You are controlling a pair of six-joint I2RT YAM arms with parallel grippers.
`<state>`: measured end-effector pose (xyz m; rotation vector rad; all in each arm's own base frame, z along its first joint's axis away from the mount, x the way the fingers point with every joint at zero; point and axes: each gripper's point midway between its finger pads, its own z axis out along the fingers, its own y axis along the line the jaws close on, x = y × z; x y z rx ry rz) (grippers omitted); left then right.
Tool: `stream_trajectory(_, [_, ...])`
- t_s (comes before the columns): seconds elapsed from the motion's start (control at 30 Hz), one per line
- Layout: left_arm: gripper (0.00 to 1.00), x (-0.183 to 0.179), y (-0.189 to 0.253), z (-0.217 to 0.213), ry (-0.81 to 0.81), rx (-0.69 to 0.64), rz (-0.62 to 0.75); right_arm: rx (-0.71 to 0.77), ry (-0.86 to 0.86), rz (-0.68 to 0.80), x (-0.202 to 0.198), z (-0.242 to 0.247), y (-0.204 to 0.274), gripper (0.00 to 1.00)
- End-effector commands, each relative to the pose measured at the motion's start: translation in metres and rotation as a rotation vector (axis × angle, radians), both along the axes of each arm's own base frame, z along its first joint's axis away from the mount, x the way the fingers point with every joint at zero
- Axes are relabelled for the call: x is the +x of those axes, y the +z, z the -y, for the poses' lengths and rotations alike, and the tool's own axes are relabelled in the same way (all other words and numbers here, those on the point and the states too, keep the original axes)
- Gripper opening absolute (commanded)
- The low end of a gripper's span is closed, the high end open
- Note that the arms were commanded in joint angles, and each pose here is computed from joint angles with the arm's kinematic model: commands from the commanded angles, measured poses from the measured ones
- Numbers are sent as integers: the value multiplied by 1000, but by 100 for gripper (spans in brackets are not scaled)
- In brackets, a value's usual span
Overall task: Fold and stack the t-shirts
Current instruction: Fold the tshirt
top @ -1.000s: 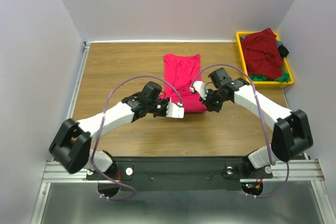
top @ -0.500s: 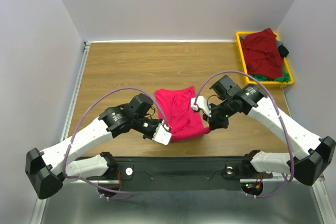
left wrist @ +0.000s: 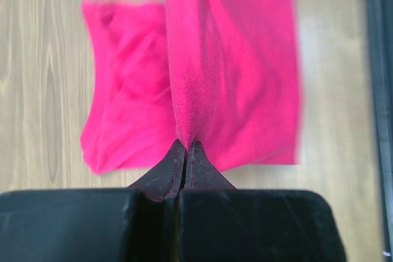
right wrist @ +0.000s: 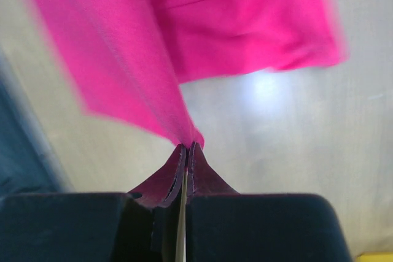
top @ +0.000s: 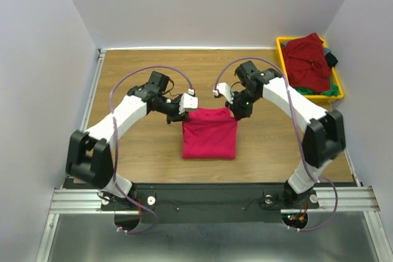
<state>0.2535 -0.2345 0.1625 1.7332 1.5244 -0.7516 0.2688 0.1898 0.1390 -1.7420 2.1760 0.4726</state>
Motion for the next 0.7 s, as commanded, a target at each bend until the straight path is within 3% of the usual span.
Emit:
stream_trajectory(0.0, [0,42,-22,-6,89,16,-65,8,0,79,71,3,-19,0])
stream_trajectory(0.17, [3,87,-88,-14,215,88,-239,9,-25,-21,90,-9,-67,1])
stream_trajectory(0.33, [8,114,-112,-10,293,114,-307,0,-91,-76,99,-13,-109,1])
stream_trajectory(0.53, [9,80,-121,-16,270,126,-379,31,-154,-150,86,-18,-116,3])
stream_trajectory(0.67, [9,33,-108,-23,195,129,-366,39,-150,-236,32,-13,-107,3])
